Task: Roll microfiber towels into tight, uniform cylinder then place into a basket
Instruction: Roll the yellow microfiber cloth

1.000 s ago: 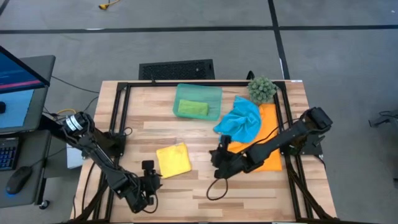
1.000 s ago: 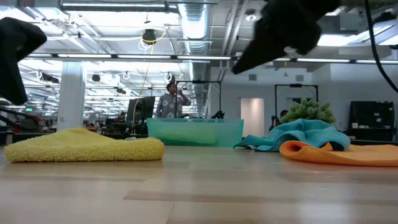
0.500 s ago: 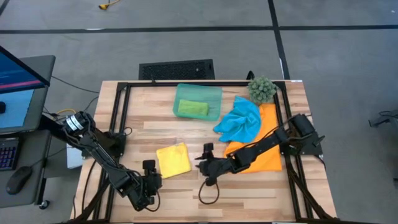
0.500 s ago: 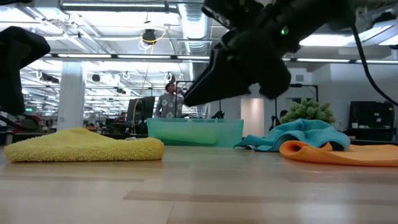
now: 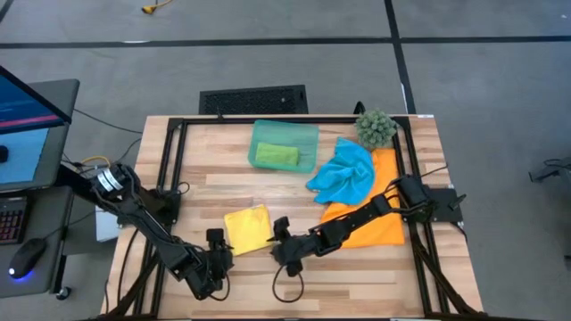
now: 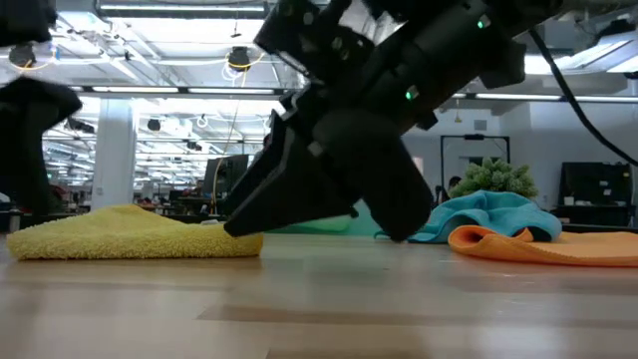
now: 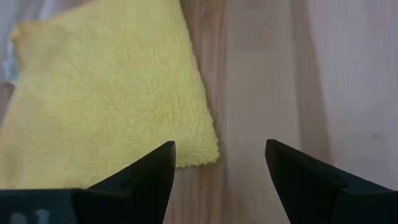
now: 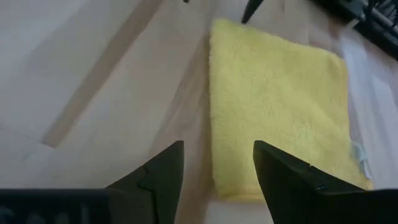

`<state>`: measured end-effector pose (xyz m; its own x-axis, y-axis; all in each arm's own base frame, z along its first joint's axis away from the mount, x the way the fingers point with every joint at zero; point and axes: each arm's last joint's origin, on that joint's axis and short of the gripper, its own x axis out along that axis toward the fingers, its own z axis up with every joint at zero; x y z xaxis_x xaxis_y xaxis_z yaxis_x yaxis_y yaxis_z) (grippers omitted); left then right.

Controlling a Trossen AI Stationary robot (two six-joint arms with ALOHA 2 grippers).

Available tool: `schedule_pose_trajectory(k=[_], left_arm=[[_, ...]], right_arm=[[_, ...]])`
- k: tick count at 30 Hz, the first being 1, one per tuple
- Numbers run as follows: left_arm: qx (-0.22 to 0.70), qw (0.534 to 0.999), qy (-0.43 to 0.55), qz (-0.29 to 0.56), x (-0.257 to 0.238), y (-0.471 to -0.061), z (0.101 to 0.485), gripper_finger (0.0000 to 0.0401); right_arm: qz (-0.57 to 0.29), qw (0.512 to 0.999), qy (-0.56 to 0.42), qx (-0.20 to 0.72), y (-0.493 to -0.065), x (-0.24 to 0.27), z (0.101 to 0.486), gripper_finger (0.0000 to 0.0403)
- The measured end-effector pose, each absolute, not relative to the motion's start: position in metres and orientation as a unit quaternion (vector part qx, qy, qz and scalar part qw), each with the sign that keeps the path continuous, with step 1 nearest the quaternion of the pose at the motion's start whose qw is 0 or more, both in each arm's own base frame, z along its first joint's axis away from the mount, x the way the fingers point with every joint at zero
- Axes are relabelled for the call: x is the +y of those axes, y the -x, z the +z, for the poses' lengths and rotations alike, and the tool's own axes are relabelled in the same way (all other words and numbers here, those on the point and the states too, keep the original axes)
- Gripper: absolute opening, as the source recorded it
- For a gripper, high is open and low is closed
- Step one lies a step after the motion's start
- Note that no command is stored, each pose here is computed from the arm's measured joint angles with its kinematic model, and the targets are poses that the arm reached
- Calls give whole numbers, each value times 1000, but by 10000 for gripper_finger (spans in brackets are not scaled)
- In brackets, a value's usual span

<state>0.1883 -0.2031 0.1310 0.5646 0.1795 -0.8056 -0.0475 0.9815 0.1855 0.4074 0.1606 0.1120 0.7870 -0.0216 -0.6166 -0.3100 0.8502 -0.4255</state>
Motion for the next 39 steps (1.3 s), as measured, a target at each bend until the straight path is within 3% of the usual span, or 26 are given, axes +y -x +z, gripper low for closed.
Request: schedule_pose_trajectory(k=[7,23,39], left_arm=[[461,875,-118,87,-203,-196,110,242],[468,871,-86,123,-193,-204,106,235],[484,862,-77,132,-188,-206,104,80]], right_arm=[[64,906,243,340,-412,146,109,213],[93,909,166,371,-416,130,100,185],[102,913,86,386,-419,123,93,107]])
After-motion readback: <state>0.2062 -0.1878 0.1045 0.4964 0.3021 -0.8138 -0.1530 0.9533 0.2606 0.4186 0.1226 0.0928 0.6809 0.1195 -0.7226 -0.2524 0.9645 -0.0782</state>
